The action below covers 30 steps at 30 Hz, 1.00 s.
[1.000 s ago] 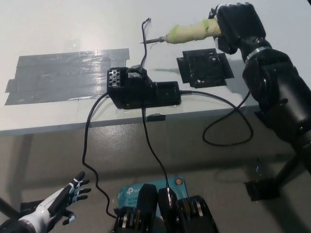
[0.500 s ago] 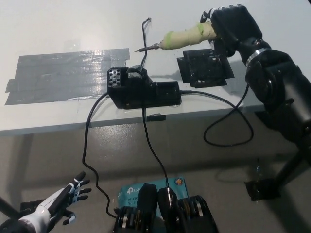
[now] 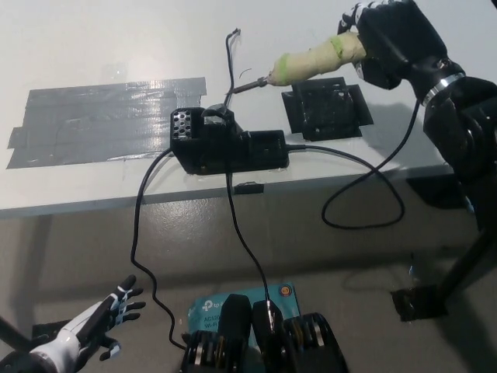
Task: The robot uses its right hand to grab and lift the soldering gun kept on the middle of the table and puts it in its base
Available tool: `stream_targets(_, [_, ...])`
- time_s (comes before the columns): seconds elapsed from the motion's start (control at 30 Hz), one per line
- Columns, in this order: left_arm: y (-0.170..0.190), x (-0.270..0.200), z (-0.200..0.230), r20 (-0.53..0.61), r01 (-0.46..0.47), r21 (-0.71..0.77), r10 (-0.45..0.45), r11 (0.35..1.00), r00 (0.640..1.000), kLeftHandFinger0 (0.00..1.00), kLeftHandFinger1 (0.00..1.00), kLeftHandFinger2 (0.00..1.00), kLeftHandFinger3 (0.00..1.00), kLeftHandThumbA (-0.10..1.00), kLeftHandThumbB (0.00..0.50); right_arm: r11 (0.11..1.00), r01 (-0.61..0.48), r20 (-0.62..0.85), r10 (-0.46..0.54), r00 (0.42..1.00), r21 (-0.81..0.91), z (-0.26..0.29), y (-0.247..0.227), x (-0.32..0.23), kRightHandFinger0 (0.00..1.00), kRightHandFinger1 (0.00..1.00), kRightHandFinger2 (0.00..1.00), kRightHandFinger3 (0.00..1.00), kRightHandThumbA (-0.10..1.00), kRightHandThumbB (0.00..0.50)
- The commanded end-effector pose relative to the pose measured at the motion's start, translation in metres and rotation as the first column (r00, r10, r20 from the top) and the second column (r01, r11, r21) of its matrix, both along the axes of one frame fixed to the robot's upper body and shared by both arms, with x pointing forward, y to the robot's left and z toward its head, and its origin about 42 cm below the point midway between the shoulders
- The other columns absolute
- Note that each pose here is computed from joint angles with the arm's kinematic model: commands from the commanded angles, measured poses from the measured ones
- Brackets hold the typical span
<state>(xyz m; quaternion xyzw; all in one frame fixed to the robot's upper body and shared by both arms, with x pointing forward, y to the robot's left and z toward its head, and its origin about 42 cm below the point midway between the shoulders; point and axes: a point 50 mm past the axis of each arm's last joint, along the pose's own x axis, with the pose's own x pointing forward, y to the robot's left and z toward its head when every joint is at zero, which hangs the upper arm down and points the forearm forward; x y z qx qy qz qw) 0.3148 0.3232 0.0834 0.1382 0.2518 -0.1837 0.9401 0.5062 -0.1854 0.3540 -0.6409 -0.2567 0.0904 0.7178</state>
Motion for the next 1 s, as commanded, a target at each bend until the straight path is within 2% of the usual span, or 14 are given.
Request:
stream_targets(0.0, [0.010, 0.002, 0.011, 0.033, 0.010, 0.040, -0.012, 0.999, 0.999, 0.92, 0.99, 1.00, 1.00, 1.00, 0.300, 0.999, -0.033, 0.061, 0.033, 0.998, 0.001, 0.029, -0.003, -0.004, 0.00, 0.19, 0.52, 0.19, -0.10, 0.021])
stream_targets(0.13, [0.008, 0.003, 0.012, 0.027, -0.001, 0.025, 0.000, 1.000, 1.000, 0.91, 0.99, 1.00, 1.00, 1.00, 0.294, 1.000, 0.009, 0.060, -0.009, 0.998, 0.002, 0.023, -0.006, 0.001, 0.00, 0.18, 0.50, 0.20, -0.10, 0.060])
stream_targets(0.23, [0.007, 0.004, 0.012, 0.037, 0.013, 0.026, -0.014, 1.000, 0.999, 0.91, 0.99, 1.00, 1.00, 1.00, 0.291, 0.999, 0.043, 0.066, -0.042, 0.997, -0.016, 0.023, -0.006, 0.002, 0.00, 0.19, 0.53, 0.24, -0.10, 0.026])
stream_targets(0.3, [0.008, 0.005, 0.012, 0.034, 0.015, 0.020, -0.016, 1.000, 0.999, 0.92, 1.00, 1.00, 1.00, 1.00, 0.316, 0.997, 0.075, 0.070, -0.073, 0.995, -0.035, 0.024, -0.003, 0.003, 0.00, 0.18, 0.52, 0.25, -0.10, 0.001])
stream_targets(0.4, [0.005, 0.006, 0.012, 0.036, 0.021, 0.016, -0.022, 1.000, 0.999, 0.94, 1.00, 1.00, 1.00, 1.00, 0.324, 0.996, 0.082, 0.087, -0.078, 0.993, -0.038, 0.022, -0.003, 0.006, 0.00, 0.17, 0.51, 0.27, -0.10, 0.000])
stream_targets(0.5, [0.004, 0.006, 0.011, 0.036, 0.023, 0.017, -0.023, 1.000, 0.999, 0.94, 1.00, 1.00, 1.00, 1.00, 0.323, 0.994, 0.095, 0.097, -0.090, 0.991, -0.050, 0.018, -0.001, 0.011, 0.00, 0.08, 0.40, 0.23, -0.10, 0.001])
stream_targets(0.57, [0.004, 0.006, 0.010, 0.037, 0.022, 0.015, -0.023, 1.000, 0.999, 0.94, 1.00, 1.00, 1.00, 1.00, 0.324, 0.994, 0.095, 0.097, -0.090, 0.991, -0.048, 0.017, -0.001, 0.012, 0.00, 0.06, 0.37, 0.19, -0.10, 0.000])
stream_targets(0.67, [0.003, 0.006, 0.011, 0.035, 0.023, 0.008, -0.023, 1.000, 0.999, 0.95, 1.00, 1.00, 1.00, 1.00, 0.319, 0.990, 0.119, 0.080, -0.113, 0.990, -0.074, 0.019, 0.002, 0.011, 0.00, 0.07, 0.37, 0.27, -0.10, 0.000])
stream_targets(0.73, [0.003, 0.007, 0.012, 0.037, 0.021, 0.005, -0.021, 1.000, 0.999, 0.94, 0.99, 0.99, 1.00, 1.00, 0.317, 0.990, 0.122, 0.077, -0.116, 0.990, -0.075, 0.019, 0.002, 0.013, 0.00, 0.07, 0.36, 0.27, -0.10, 0.000])
stream_targets(0.77, [0.002, 0.007, 0.012, 0.040, 0.024, 0.008, -0.024, 1.000, 0.999, 0.95, 1.00, 1.00, 1.00, 1.00, 0.331, 0.990, 0.120, 0.064, -0.115, 0.991, -0.071, 0.018, 0.003, 0.015, 0.00, 0.06, 0.35, 0.19, -0.10, 0.000])
stream_targets(0.83, [0.002, 0.008, 0.013, 0.041, 0.024, 0.006, -0.024, 1.000, 0.999, 0.96, 1.00, 1.00, 1.00, 1.00, 0.328, 0.989, 0.122, 0.064, -0.117, 0.991, -0.085, 0.018, 0.004, 0.016, 0.00, 0.08, 0.40, 0.15, -0.10, 0.000])
stream_targets(0.9, [0.002, 0.008, 0.014, 0.041, 0.028, 0.002, -0.028, 1.000, 0.999, 0.96, 1.00, 1.00, 1.00, 1.00, 0.325, 0.987, 0.124, 0.049, -0.120, 0.992, -0.098, 0.015, 0.006, 0.017, 0.00, 0.14, 0.47, 0.21, -0.10, 0.000])
stream_targets(0.93, [0.001, 0.008, 0.015, 0.045, 0.036, 0.012, -0.036, 0.999, 0.998, 0.96, 1.00, 1.00, 1.00, 1.00, 0.313, 0.989, 0.115, 0.057, -0.110, 0.992, -0.095, 0.013, 0.008, 0.019, 0.00, 0.15, 0.47, 0.33, -0.10, 0.037])
stream_targets(0.97, [0.001, 0.008, 0.015, 0.045, 0.036, 0.012, -0.036, 0.999, 0.998, 0.96, 1.00, 1.00, 1.00, 1.00, 0.313, 0.989, 0.115, 0.057, -0.110, 0.992, -0.095, 0.013, 0.008, 0.019, 0.00, 0.16, 0.48, 0.34, -0.10, 0.025])
